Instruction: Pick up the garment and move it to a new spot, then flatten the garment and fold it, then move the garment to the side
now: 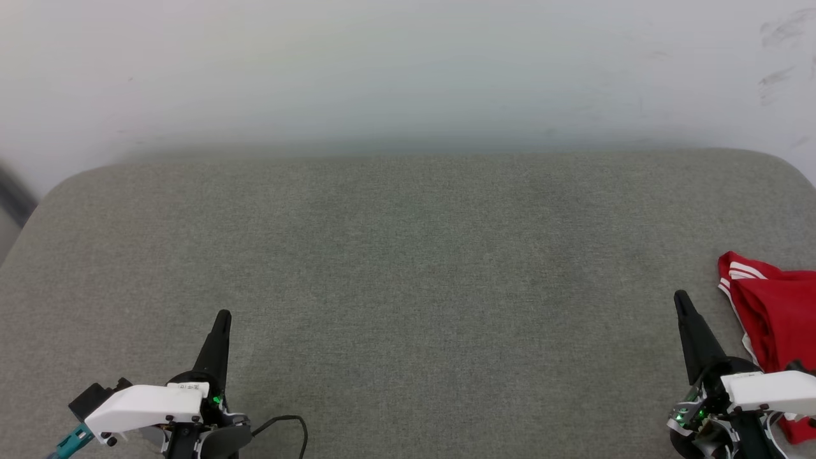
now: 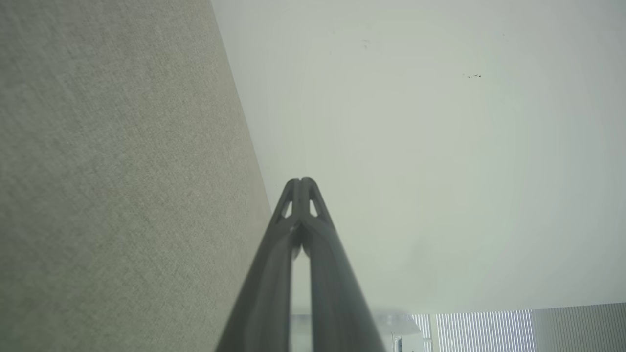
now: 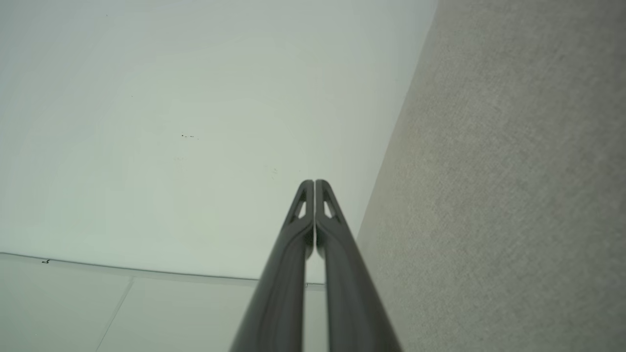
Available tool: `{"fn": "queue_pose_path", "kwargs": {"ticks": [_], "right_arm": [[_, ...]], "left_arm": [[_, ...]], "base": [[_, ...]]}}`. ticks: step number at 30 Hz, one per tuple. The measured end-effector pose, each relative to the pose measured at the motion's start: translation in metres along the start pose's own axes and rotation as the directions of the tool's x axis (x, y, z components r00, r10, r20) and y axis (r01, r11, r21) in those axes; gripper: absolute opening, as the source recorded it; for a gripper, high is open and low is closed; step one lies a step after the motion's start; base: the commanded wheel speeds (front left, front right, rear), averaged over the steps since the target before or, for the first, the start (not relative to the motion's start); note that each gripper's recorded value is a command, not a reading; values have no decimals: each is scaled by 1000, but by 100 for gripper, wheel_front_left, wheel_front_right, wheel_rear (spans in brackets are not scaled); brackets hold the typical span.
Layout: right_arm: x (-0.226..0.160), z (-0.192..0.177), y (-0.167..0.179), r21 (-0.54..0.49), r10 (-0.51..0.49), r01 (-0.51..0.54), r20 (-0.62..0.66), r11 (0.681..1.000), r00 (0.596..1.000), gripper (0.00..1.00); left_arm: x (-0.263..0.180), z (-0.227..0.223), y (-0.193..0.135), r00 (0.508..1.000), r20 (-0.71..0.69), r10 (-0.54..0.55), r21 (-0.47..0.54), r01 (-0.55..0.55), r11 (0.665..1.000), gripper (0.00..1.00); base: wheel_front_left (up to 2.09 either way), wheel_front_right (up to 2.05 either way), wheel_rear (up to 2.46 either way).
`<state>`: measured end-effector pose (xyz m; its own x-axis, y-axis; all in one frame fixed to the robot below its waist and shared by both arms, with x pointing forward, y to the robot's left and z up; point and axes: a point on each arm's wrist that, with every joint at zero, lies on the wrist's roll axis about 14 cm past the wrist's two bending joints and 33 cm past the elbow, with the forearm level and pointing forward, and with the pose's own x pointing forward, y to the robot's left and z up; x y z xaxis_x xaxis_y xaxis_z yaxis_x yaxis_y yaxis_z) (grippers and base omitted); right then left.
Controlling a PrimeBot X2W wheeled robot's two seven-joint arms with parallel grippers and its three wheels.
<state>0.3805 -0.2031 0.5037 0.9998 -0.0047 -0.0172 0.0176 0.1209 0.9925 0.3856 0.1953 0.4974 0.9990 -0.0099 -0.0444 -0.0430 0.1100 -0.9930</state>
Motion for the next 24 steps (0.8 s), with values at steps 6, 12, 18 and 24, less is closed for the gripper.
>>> {"fn": "queue_pose_path", "kwargs": {"ticks": [6, 12, 18, 24], "right_arm": [[2, -1, 0, 44, 2, -2, -2, 999, 1000, 0], [5, -2, 1, 88, 6, -6, -2, 996, 1000, 0], [7, -2, 1, 121, 8, -8, -3, 993, 1000, 0], [7, -2, 1, 122, 8, -8, -3, 993, 1000, 0]], "left_arm": [[0, 2, -1, 1000, 5, -9, -42, 9, 999, 0], [2, 4, -5, 1000, 11, -25, -82, 25, 996, 0], [2, 6, -6, 999, 14, -31, -113, 33, 993, 0], [2, 6, -6, 999, 14, -32, -114, 33, 993, 0]], "base": [[0, 0, 0], [0, 0, 0], [0, 0, 0], [0, 0, 0]]}}
